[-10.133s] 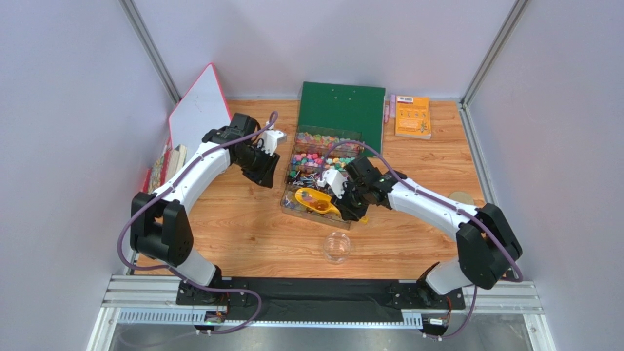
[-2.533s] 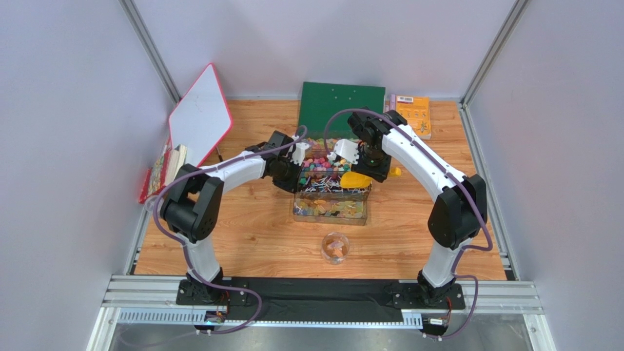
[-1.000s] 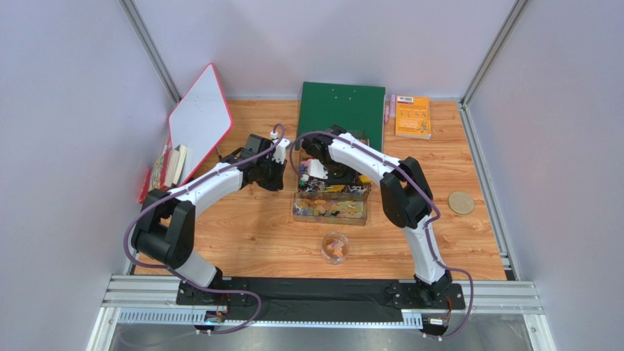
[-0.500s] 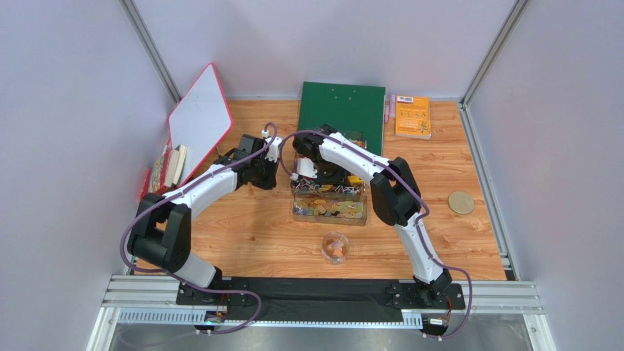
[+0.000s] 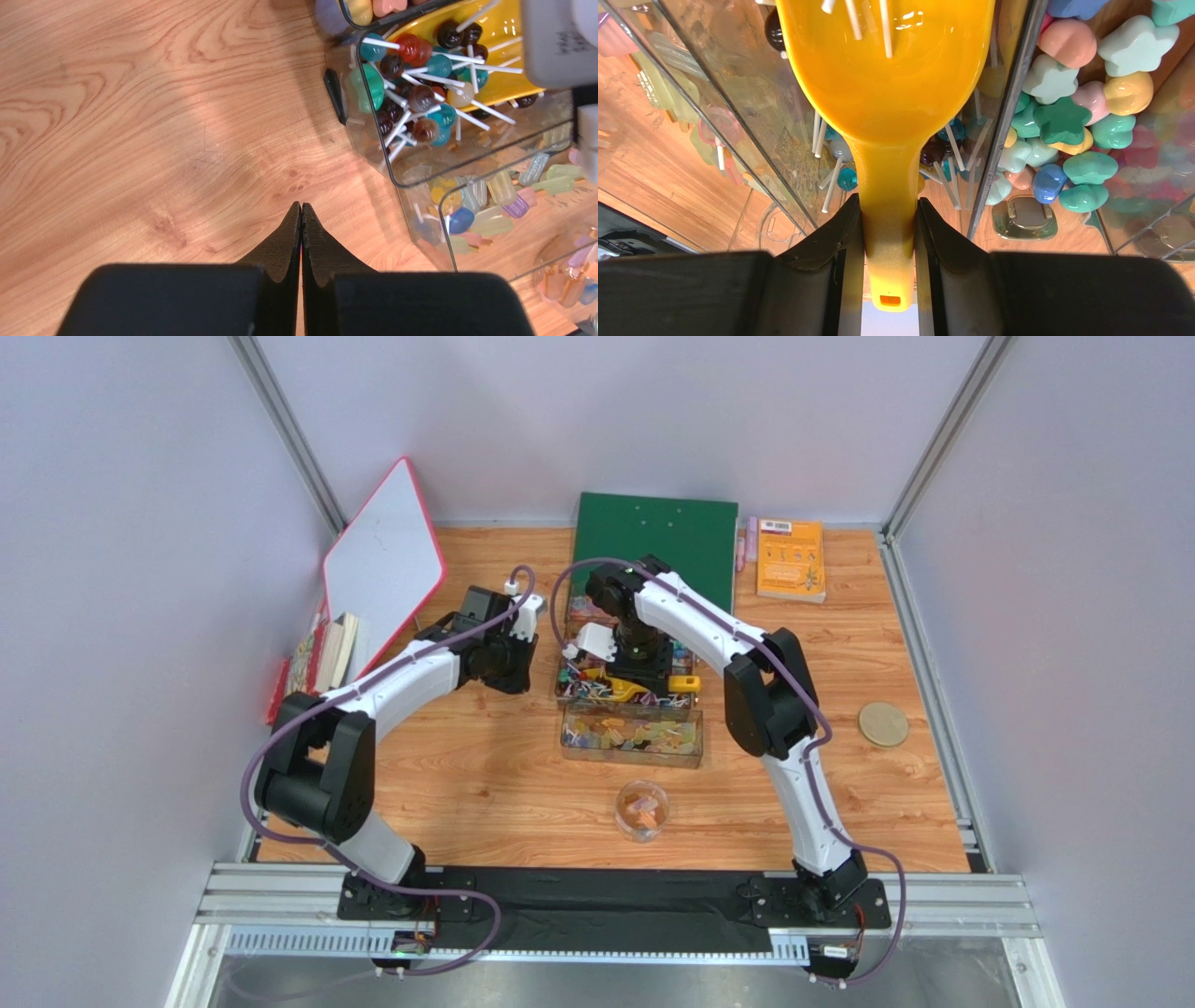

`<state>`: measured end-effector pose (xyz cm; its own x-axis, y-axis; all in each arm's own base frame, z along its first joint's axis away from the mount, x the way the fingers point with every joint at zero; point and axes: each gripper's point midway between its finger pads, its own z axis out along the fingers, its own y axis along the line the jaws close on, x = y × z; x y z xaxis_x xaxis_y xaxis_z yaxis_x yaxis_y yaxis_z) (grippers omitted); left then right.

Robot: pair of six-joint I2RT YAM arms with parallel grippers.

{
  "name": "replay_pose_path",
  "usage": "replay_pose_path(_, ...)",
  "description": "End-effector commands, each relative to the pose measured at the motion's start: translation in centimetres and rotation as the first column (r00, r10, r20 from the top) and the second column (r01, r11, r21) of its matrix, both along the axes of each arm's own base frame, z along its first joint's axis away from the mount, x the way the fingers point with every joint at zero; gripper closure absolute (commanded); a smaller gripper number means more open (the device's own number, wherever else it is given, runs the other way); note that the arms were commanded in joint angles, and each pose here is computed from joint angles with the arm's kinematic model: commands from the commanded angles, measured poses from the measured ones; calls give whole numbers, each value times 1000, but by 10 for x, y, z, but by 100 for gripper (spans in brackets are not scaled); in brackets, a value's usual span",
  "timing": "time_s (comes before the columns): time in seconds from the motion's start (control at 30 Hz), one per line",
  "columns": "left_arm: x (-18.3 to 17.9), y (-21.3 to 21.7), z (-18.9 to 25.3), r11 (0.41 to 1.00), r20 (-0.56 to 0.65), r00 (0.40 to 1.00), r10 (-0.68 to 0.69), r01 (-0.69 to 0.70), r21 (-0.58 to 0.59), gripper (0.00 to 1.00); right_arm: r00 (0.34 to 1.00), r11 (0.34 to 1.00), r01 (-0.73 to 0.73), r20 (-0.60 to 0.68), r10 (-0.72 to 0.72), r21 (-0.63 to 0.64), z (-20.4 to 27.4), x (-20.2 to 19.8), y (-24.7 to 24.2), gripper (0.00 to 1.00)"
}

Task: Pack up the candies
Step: Scoop the fake candies from the storage box.

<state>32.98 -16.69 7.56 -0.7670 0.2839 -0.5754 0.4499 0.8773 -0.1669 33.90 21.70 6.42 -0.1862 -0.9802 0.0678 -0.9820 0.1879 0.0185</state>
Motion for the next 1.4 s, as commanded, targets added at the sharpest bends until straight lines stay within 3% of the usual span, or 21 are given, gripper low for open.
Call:
replay_pose_path(0.0, 12, -4, 1, 1000, -11, 1000, -5, 5, 0, 100, 967, 998, 57, -251, -52, 14, -11, -50, 3, 100)
replay_pose_path(0.3, 22, -2, 4, 1000, -16, 1000, -6, 6, 27, 100, 982, 991, 84, -176, -64, 104, -18, -38, 19, 100)
replay_pose_path(0.77, 12, 3, 17, 997, -38, 997, -63, 65, 49, 100, 982, 964, 130, -163, -93, 231, -22, -42, 21, 100)
replay_pose_path(1.07, 22, 15, 33, 992, -30, 996, -89, 92, 83, 100, 990, 933, 77, -142, -28, 353, -22, -40, 33, 100)
replay_pose_path(1.37, 31, 14, 51, 986, 6, 990, -140, 138, 89, 100, 989, 886, 129, -121, -83, 445, -1, -30, 24, 100)
